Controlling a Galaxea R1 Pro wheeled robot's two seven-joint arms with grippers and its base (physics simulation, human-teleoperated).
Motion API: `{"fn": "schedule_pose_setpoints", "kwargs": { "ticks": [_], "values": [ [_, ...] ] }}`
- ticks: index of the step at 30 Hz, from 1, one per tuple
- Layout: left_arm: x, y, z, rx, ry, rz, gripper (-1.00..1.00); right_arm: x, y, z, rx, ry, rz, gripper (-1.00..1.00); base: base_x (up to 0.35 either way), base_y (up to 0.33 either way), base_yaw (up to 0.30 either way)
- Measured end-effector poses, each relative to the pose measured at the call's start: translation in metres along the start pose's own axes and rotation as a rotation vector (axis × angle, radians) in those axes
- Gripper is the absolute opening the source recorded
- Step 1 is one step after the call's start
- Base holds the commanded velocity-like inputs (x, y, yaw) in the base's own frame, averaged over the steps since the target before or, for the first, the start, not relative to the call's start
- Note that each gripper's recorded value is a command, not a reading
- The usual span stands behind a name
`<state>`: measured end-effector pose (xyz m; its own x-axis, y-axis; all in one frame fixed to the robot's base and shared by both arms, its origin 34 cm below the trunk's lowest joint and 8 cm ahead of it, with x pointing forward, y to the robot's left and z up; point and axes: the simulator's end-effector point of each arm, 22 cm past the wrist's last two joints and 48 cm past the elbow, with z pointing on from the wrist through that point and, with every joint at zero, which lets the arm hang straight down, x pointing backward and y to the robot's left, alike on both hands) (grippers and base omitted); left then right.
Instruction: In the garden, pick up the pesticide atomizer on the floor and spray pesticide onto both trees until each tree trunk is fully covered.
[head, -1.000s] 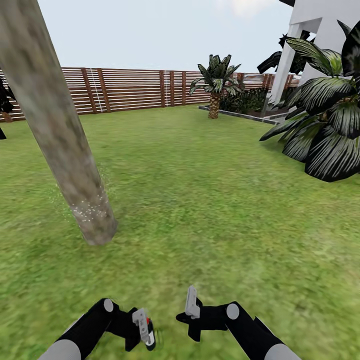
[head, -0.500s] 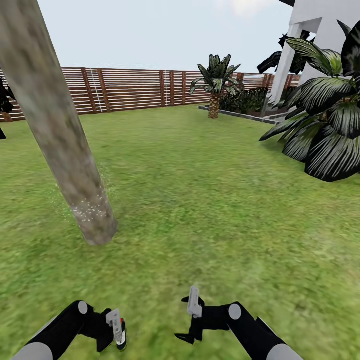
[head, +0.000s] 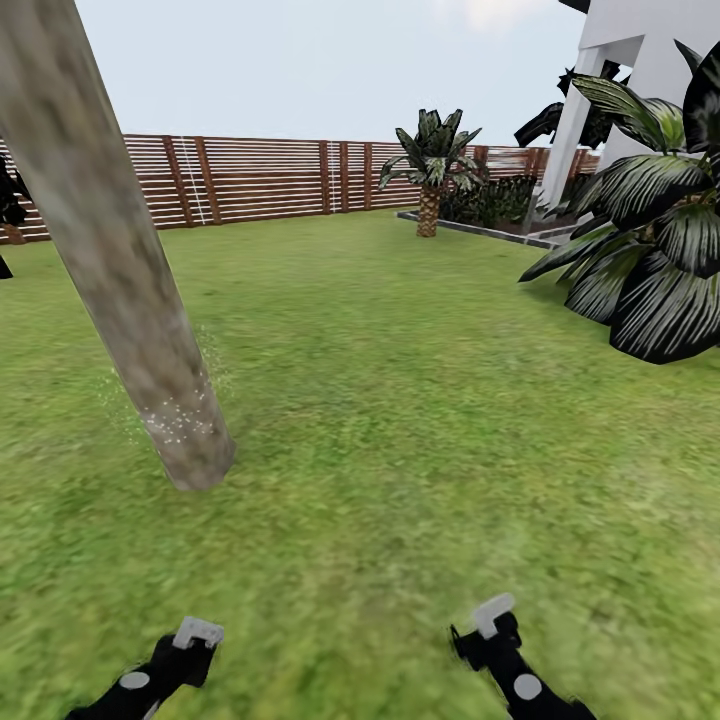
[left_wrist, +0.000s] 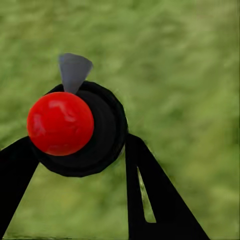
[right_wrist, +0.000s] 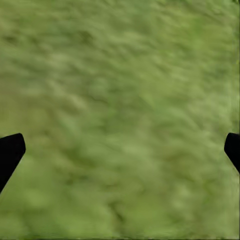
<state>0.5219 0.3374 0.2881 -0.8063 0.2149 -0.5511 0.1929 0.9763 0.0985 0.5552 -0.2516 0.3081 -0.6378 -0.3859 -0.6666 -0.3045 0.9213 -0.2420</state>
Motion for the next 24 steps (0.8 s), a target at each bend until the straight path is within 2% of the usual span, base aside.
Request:
{"fn": "schedule_pose_setpoints", "kwargs": {
  "ticks": [2,3,6,14,17,24],
  "values": [
    [0.016,0.011,-0.004,-0.071,-0.007,-0.076,-1.00,0.002,-0.024,-0.002,0.093,-0.013,0.036,1.00,0.000,0.000,0.000],
    [0.027,0.016,-0.008,-0.105,-0.010,-0.116,-1.00,0.003,-0.041,-0.006,0.159,-0.031,0.070,1.00,0.000,0.000,0.000],
    [0.048,0.020,-0.014,-0.140,-0.004,-0.170,-1.00,0.026,-0.059,-0.017,0.238,-0.023,0.132,1.00,0.000,0.000,0.000],
    [0.077,0.015,-0.021,-0.147,0.036,-0.197,-1.00,0.042,-0.057,-0.024,0.248,-0.007,0.151,1.00,0.000,0.000,0.000],
    [0.081,0.021,-0.023,-0.164,0.036,-0.233,-1.00,0.042,-0.054,-0.024,0.250,-0.004,0.160,1.00,0.000,0.000,0.000],
    [0.080,0.024,-0.023,-0.168,0.033,-0.232,-1.00,0.050,-0.032,-0.027,0.227,0.010,0.175,1.00,0.000,0.000,0.235]
  ]
}}
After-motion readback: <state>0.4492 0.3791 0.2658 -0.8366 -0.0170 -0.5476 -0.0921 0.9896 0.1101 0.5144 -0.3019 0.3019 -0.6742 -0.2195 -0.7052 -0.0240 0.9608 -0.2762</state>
